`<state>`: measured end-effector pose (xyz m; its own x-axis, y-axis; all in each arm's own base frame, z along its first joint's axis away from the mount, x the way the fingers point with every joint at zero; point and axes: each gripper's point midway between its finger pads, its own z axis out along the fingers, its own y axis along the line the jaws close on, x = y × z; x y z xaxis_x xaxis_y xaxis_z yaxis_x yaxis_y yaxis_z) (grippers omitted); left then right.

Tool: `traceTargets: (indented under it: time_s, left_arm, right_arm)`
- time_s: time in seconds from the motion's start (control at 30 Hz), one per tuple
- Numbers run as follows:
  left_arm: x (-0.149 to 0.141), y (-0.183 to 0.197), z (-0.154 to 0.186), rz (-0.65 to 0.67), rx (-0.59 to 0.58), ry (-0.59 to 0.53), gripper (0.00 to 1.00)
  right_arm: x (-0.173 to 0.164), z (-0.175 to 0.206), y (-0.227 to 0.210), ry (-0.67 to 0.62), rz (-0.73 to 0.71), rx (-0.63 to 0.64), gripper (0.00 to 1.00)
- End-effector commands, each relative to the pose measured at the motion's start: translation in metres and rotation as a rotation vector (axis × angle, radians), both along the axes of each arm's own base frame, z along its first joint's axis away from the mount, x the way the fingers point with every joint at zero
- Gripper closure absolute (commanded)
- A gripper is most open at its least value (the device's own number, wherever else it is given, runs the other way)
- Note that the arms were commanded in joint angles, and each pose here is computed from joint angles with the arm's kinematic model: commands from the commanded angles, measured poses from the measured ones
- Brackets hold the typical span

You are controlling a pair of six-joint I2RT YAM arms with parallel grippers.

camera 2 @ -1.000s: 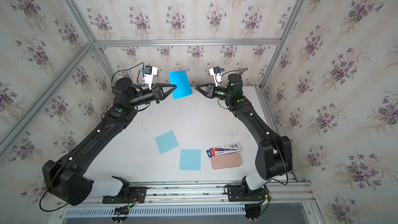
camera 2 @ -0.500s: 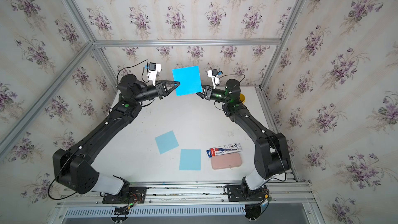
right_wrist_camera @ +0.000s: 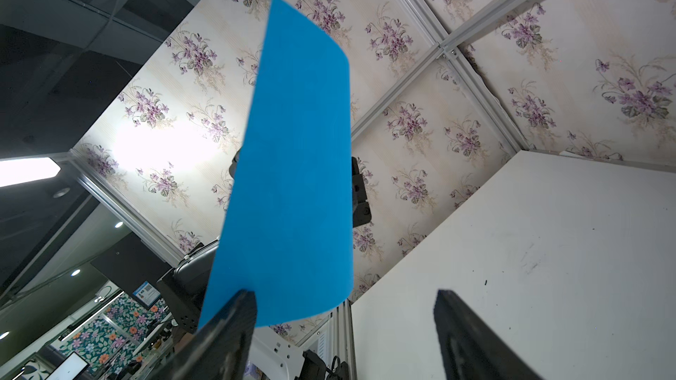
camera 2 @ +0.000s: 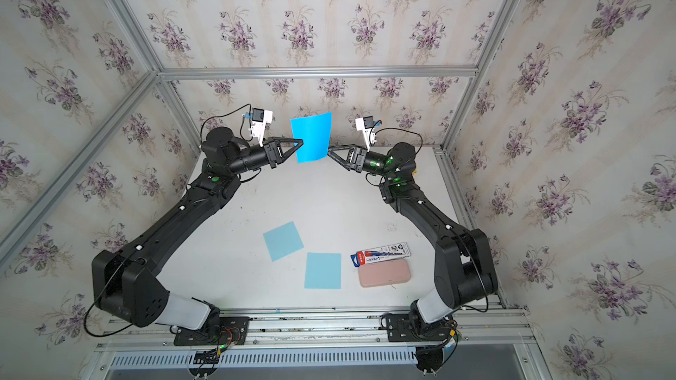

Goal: Fold the square paper along the opposite sides
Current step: Fold the paper.

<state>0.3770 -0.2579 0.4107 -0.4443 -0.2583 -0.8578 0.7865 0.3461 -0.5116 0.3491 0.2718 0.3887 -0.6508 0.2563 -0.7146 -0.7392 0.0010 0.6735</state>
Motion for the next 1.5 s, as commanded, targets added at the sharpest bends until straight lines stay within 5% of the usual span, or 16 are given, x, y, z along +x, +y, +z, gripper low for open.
traceTargets:
  time_s: [0.0, 0.43, 1.0, 1.47]
  left_arm:
    - [-0.006, 0.000, 0.004, -0.014, 0.012, -0.037, 1.00]
    - [-0.012, -0.001, 0.000, -0.030, 0.026, -0.043, 1.00]
    - [-0.024, -0.009, 0.007, -0.096, -0.002, -0.048, 0.96]
    - [-0.037, -0.012, 0.014, -0.142, -0.016, -0.067, 0.89]
  right_arm:
    - [0.000, 0.014, 0.000, -0.007, 0.016, 0.047, 0.18]
    - [-0.007, 0.035, 0.013, 0.009, 0.104, 0.144, 0.16]
    - [-0.019, 0.032, 0.048, -0.057, 0.121, 0.059, 0.19]
    - [-0.028, 0.040, 0.053, -0.085, 0.172, 0.078, 0.60]
